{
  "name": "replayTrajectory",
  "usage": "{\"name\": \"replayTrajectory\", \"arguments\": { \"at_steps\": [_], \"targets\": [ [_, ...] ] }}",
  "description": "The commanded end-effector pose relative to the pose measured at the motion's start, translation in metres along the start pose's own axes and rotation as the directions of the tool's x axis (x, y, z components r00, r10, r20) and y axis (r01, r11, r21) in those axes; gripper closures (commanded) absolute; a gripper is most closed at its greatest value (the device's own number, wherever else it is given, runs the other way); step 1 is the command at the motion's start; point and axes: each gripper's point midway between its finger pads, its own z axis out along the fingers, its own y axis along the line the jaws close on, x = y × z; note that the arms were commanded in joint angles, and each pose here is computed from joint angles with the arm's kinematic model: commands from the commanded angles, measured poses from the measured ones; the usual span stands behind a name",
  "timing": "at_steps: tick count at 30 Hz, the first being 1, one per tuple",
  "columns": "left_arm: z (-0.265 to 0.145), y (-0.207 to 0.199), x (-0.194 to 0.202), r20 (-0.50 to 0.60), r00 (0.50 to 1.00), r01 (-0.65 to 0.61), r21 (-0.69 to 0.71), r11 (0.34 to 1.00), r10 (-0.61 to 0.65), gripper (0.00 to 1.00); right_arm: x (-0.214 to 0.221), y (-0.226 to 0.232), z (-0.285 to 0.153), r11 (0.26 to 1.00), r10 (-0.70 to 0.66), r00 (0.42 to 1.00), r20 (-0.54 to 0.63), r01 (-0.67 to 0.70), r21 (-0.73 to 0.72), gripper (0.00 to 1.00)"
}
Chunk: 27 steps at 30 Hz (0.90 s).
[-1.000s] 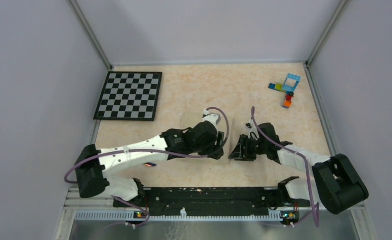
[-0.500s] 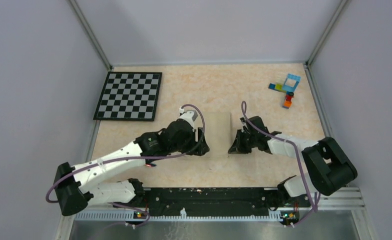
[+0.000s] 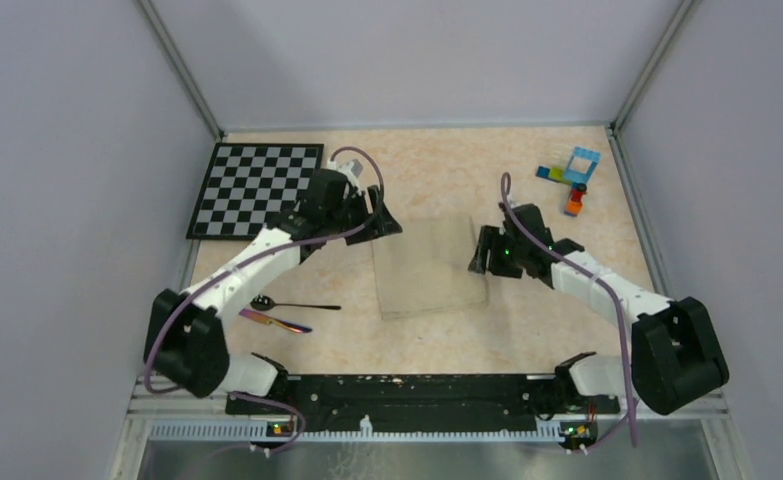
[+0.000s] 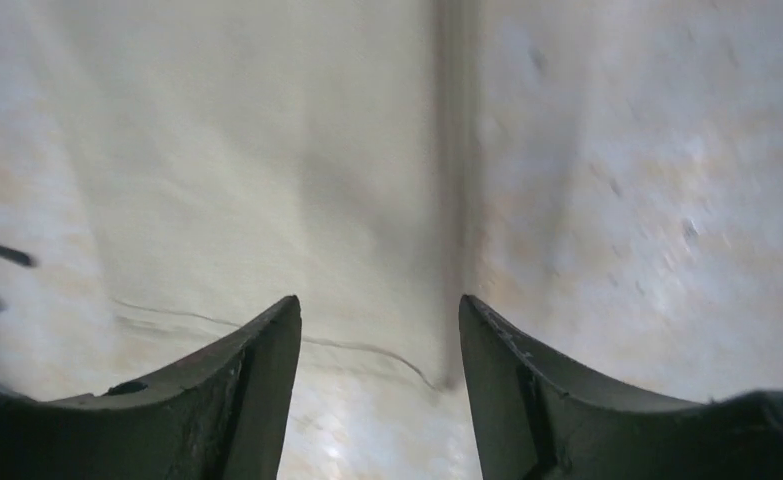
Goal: Fold the napkin into a case and place the utensils inside
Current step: Smooth out the lower triangle-folded napkin at the center of the board.
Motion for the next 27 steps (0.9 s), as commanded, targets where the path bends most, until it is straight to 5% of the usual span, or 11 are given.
{"name": "replayTrajectory", "arguments": {
  "at_steps": [1,6,13,21,27],
  "targets": [
    [0.034,0.007,-0.048,0.031,1.000,-0.003,0.099,0.995,0.000,0.30,-0.083,0.082,-0.011,0.937,-0.068,0.986,0.149,0.115,-0.331,0.41],
    [0.079,0.041,-0.065,-0.033,0.998,0.056,0.110,0.992,-0.053,0.42,-0.133,0.121,0.026,0.811,0.082,0.994,0.078,-0.021,-0.585,0.57],
    [0.125,0.090,-0.069,-0.058,0.994,0.097,0.069,0.993,-0.093,0.60,-0.150,0.114,0.081,0.726,0.126,0.991,-0.040,-0.120,-0.677,0.76],
    [0.147,0.138,-0.043,-0.100,0.986,0.129,-0.023,0.991,-0.131,0.68,-0.143,0.058,0.119,0.747,0.187,0.977,-0.099,-0.207,-0.632,0.80],
    [0.152,0.175,-0.027,-0.122,0.982,0.129,-0.130,0.983,-0.145,0.70,-0.138,0.015,0.127,0.868,0.156,0.985,-0.075,-0.173,-0.465,0.80]
  ]
}}
